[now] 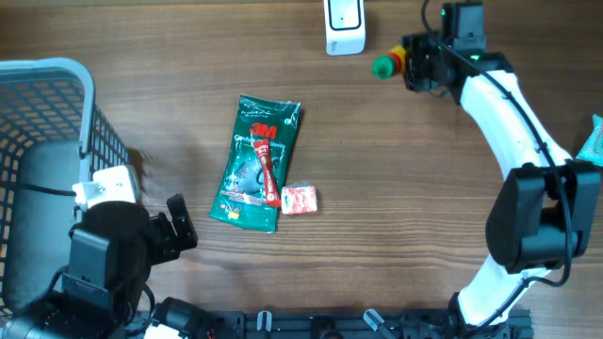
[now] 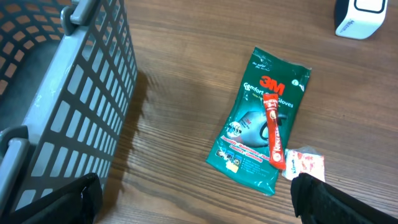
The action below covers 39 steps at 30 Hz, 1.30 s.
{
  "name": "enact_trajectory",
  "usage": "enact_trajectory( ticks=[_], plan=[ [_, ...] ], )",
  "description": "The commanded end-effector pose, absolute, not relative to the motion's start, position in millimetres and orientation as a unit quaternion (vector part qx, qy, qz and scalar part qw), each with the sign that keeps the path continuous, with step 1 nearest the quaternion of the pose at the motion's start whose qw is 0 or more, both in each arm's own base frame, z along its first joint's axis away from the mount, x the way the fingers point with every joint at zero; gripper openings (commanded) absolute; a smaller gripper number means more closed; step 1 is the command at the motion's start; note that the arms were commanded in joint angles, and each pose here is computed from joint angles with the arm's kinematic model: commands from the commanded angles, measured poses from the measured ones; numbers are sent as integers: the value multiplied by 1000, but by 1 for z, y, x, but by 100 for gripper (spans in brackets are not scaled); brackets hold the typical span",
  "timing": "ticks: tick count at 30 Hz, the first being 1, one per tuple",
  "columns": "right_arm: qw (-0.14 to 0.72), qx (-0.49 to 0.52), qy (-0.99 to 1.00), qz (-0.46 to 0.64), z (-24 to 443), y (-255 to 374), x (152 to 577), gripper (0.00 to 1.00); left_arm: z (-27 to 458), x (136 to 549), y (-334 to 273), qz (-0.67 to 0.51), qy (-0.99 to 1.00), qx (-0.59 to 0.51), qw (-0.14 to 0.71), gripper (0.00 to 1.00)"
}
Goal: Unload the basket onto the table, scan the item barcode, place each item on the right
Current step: 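Carry the bottle to the right edge and release it, then return the right gripper and grasp the red-white tissue packet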
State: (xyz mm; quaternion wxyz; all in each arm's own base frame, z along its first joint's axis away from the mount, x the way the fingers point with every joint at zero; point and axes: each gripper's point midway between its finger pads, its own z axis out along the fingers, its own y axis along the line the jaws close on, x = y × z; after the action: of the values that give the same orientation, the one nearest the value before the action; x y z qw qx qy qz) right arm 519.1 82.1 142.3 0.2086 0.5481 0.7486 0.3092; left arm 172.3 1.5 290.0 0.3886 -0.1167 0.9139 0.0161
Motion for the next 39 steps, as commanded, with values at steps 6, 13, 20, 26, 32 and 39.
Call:
enact_trajectory(
  ticks=[6,13,20,26,32,39],
  plan=[
    [415,510,688,307,180,82,589,30,292,172,3,19,912,-114,394,100],
    [476,457,683,313,159,121,681,35,292,172,3,19,912,-114,394,100],
    [473,452,686,319,122,153,698,39,292,172,3,19,912,-114,394,100],
    [465,469,704,261,184,99,676,31,292,172,3,19,912,-114,394,100],
    [400,578,709,54,262,-84,539,34,292,172,3,19,912,-114,394,100],
    [238,706,652,-141,174,-276,409,38,292,172,3,19,912,-114,394,100]
  ],
)
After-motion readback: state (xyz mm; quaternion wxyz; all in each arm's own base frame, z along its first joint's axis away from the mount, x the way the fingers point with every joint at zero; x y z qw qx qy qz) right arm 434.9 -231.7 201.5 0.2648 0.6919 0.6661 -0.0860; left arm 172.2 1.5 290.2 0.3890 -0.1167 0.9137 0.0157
